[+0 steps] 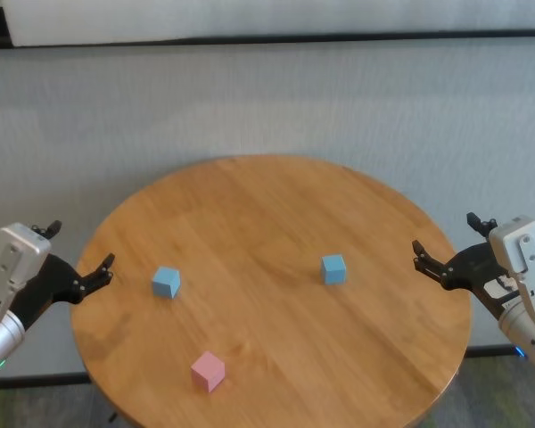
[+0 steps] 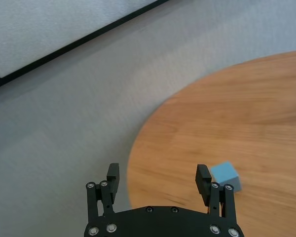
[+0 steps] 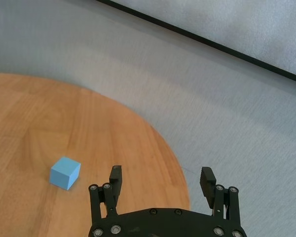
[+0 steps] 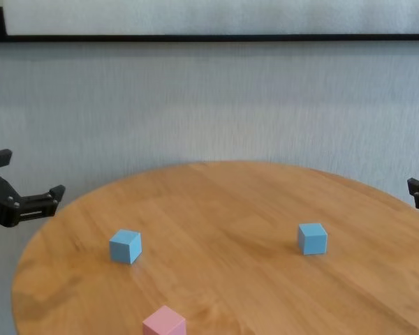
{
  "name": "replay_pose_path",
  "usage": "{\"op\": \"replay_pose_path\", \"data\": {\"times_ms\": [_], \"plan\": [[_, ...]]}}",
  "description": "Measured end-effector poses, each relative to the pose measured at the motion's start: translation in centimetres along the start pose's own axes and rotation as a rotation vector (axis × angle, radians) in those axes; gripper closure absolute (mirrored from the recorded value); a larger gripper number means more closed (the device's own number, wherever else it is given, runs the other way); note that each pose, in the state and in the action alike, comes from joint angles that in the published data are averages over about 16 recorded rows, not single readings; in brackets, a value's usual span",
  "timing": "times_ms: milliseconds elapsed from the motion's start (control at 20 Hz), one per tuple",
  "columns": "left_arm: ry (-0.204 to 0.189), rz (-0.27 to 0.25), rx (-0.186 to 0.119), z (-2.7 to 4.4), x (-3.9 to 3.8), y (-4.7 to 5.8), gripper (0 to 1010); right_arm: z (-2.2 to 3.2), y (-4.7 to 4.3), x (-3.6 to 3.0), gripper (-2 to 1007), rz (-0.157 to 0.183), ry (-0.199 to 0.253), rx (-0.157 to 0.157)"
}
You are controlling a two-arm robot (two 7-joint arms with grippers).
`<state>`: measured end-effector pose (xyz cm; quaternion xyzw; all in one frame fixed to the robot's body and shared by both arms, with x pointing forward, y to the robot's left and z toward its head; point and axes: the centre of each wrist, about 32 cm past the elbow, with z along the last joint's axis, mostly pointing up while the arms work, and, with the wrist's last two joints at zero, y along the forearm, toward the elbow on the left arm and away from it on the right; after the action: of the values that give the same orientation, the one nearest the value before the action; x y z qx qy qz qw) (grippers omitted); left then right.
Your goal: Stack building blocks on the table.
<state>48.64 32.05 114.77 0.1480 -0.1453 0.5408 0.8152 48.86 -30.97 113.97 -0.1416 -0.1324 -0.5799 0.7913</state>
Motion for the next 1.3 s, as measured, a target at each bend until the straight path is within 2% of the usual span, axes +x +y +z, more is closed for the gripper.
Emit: {"op": "replay_pose_path", "data": {"times_ms": [200, 350, 800, 1050, 1300], "plan": [[-0.007, -0.072, -0.023, 0.26, 0.47, 0.6, 7, 0.0, 0.0, 0.0, 5, 0.0, 0.0, 0.0], [0.002, -0.135, -0.047, 0.48, 0.63, 1.2, 7, 0.0, 0.0, 0.0, 5, 0.0, 0.0, 0.0], [0.064, -0.325, -0.131, 1.13, 0.18, 2.9, 7, 0.0, 0.0, 0.0, 5, 0.0, 0.0, 0.0], [0.108, -0.389, -0.16, 0.93, -0.33, 3.4, 7, 0.0, 0.0, 0.0, 5, 0.0, 0.0, 0.0], [0.138, -0.428, -0.165, 0.14, -0.82, 3.3, 7, 0.0, 0.0, 0.0, 5, 0.0, 0.0, 0.0]]}}
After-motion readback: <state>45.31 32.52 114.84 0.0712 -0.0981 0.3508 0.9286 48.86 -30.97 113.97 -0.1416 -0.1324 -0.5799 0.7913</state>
